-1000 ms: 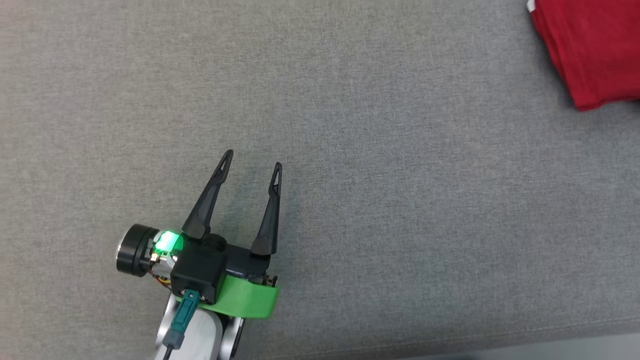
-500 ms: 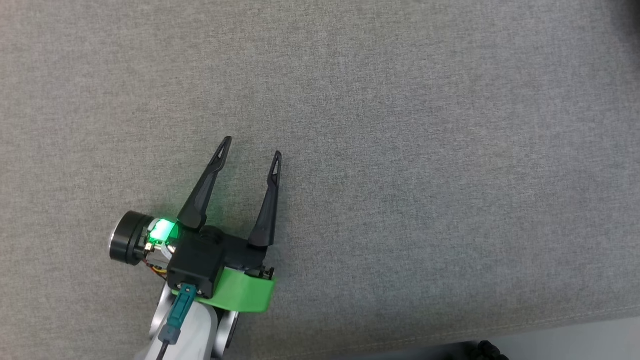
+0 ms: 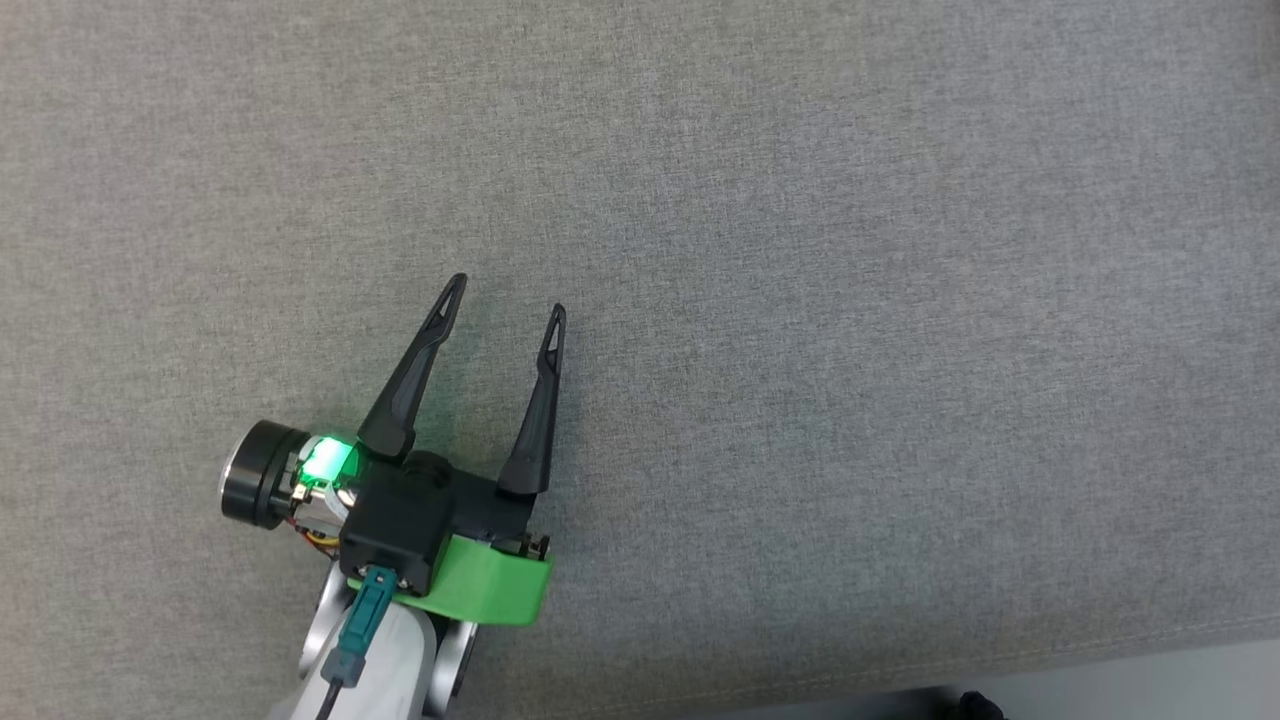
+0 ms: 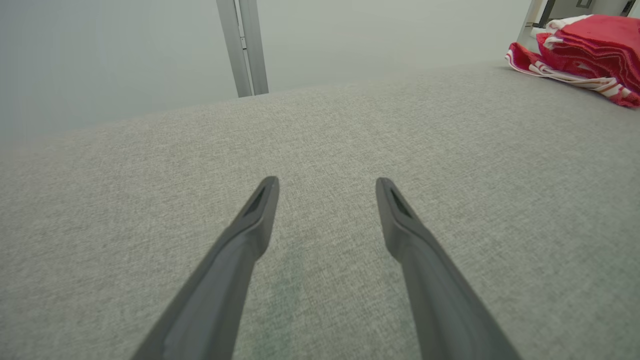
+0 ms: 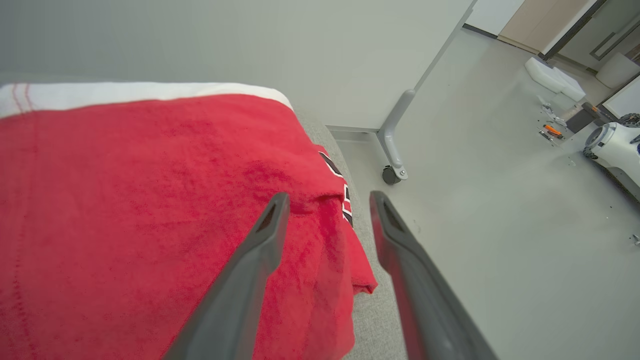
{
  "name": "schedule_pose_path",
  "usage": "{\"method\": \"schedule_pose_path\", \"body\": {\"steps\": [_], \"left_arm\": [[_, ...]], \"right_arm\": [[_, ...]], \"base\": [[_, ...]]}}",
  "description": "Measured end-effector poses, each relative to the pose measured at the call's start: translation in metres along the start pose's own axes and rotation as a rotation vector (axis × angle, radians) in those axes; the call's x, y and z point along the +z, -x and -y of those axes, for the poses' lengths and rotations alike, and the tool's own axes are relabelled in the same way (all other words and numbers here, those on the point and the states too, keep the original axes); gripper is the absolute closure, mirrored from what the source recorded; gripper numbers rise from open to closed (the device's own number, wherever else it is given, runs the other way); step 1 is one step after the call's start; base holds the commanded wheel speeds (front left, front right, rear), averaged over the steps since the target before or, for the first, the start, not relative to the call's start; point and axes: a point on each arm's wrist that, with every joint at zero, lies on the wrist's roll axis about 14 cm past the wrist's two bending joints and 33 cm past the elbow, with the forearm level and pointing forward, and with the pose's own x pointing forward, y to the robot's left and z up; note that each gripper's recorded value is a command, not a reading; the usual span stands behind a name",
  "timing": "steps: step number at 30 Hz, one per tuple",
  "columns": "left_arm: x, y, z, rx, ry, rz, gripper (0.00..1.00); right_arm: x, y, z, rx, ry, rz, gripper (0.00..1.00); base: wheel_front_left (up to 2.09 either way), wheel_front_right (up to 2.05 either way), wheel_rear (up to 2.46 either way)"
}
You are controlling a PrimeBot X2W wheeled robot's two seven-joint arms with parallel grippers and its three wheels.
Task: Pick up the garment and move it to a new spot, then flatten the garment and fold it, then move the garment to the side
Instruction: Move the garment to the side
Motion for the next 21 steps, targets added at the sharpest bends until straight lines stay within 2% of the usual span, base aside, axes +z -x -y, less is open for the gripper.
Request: {"method": "schedule_pose_path", "body": {"steps": [6,11,16,21], "left_arm": [[0.013,0.006,0.003,0.010,-0.004,0.022,0.00],[0.027,0.020,0.005,0.037,0.014,0.035,0.00],[0.040,0.039,0.004,0.085,0.035,0.048,0.00],[0.056,0.063,-0.001,0.143,0.070,0.076,0.00]], "right_arm": [[-0.020,0.008,-0.022,0.022,0.008,-0.046,0.00],[0.009,0.021,-0.085,0.163,-0.089,0.085,0.00],[0.022,0.066,-0.132,0.248,-0.169,0.205,0.00],[0.039,0.141,-0.201,0.368,-0.239,0.343,0.00]], "base": [[0.00,0.00,0.00],[0.00,0.00,0.00],[0.00,0.00,0.00],[0.00,0.00,0.00]]}}
